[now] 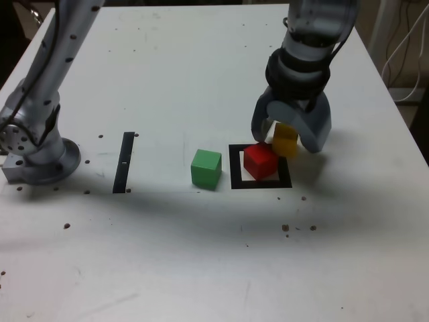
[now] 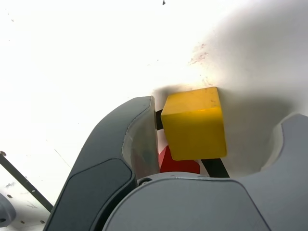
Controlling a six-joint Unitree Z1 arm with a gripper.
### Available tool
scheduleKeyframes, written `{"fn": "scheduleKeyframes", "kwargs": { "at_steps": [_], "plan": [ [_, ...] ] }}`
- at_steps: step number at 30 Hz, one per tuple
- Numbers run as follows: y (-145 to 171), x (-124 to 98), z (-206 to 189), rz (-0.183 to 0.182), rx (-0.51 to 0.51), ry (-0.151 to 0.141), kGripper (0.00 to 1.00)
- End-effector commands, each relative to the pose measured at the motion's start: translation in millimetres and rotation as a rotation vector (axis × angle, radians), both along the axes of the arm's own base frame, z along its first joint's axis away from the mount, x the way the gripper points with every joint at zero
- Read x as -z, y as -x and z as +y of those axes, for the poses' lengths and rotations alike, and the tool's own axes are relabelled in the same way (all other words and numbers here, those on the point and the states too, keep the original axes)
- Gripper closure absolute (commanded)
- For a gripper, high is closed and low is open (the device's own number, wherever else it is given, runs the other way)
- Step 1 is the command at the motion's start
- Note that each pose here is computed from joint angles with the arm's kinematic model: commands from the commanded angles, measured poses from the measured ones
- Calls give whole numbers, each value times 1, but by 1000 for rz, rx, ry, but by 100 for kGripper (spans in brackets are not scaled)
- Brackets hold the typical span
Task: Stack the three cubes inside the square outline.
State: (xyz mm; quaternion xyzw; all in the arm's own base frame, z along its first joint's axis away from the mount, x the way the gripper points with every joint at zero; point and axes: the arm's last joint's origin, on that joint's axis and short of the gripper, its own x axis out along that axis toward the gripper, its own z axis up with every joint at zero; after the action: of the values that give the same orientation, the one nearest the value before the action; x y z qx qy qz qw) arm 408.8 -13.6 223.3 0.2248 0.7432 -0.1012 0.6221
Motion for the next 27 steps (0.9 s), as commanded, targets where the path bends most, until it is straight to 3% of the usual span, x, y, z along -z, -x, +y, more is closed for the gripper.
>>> {"fn": "scheduleKeyframes", "kwargs": {
  "at_steps": [1,14,27],
  "plan": [
    [1,3,1,11,-1,-2,24],
    [2,7,5,16,-5,-21,66],
    [1,6,6,-3,-3,-30,72]
  ]
}}
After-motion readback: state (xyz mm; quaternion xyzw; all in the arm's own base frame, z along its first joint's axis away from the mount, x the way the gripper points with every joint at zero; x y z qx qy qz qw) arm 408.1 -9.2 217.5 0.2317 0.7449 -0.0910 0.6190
